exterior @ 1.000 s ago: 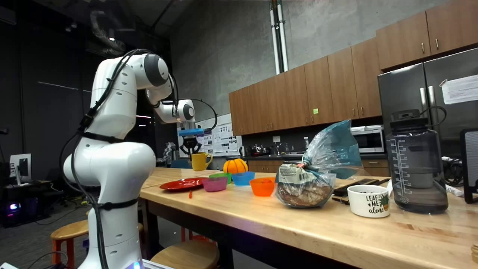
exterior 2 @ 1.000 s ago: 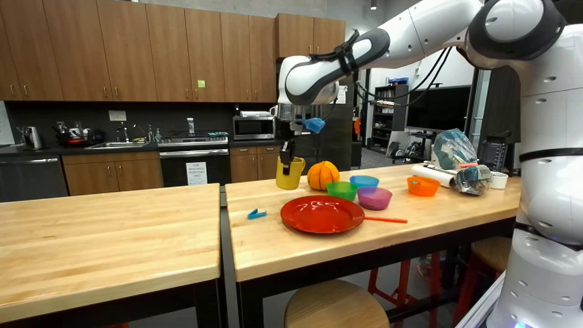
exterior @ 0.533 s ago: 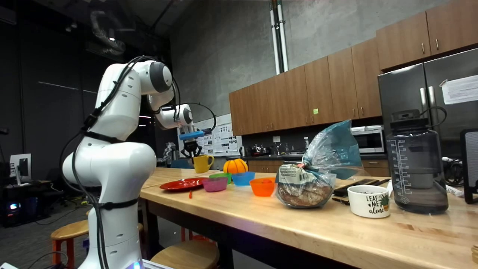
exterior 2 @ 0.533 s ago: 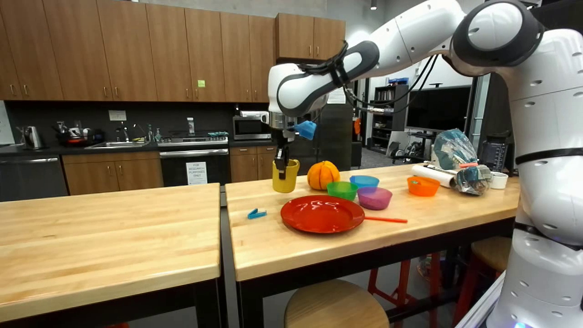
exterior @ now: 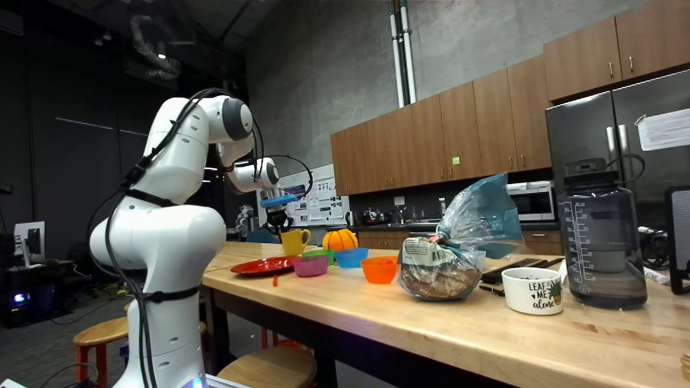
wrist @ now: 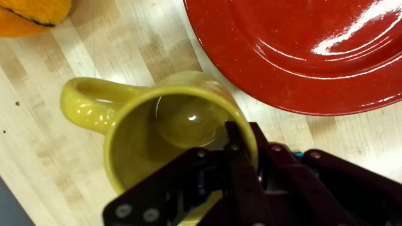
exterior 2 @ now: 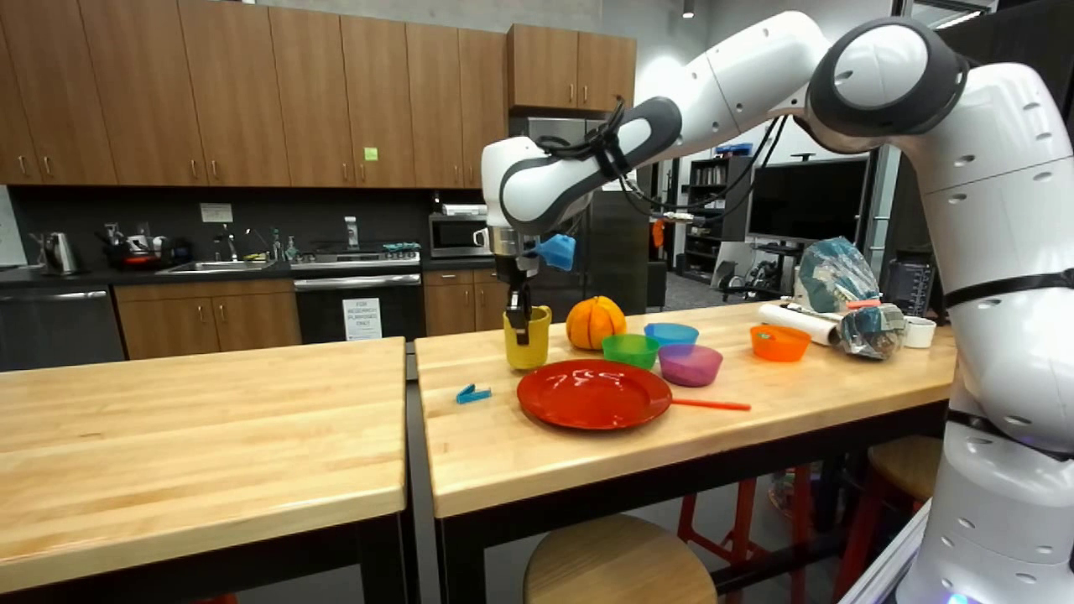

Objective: Move the yellow cup to the left

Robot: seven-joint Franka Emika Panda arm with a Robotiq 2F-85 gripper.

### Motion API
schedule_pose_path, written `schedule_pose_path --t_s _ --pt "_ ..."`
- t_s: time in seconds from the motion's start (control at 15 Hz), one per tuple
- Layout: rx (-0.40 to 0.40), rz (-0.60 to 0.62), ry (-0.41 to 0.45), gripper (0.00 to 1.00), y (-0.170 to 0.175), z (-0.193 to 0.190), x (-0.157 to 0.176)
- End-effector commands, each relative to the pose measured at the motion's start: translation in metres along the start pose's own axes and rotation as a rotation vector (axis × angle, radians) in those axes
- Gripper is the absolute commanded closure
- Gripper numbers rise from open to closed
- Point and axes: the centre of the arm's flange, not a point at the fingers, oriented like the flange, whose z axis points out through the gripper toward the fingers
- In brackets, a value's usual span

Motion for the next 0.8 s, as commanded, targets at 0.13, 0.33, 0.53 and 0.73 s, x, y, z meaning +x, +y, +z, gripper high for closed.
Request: schedule_pose_path --t_s 0.13,0.33,0.53,0.73 --pt "-0.002 -0.003 -0.036 0.97 0.0105 -0.0080 0.0124" --pt "0.005 0.004 -0.041 0.97 0.0133 -0.0063 0.0146" --pt "0.010 0.009 -0.039 0.97 0.0168 -0.0058 0.0168" --pt "0.011 0.012 -0.037 0.97 0.0178 -0.0053 0.0190"
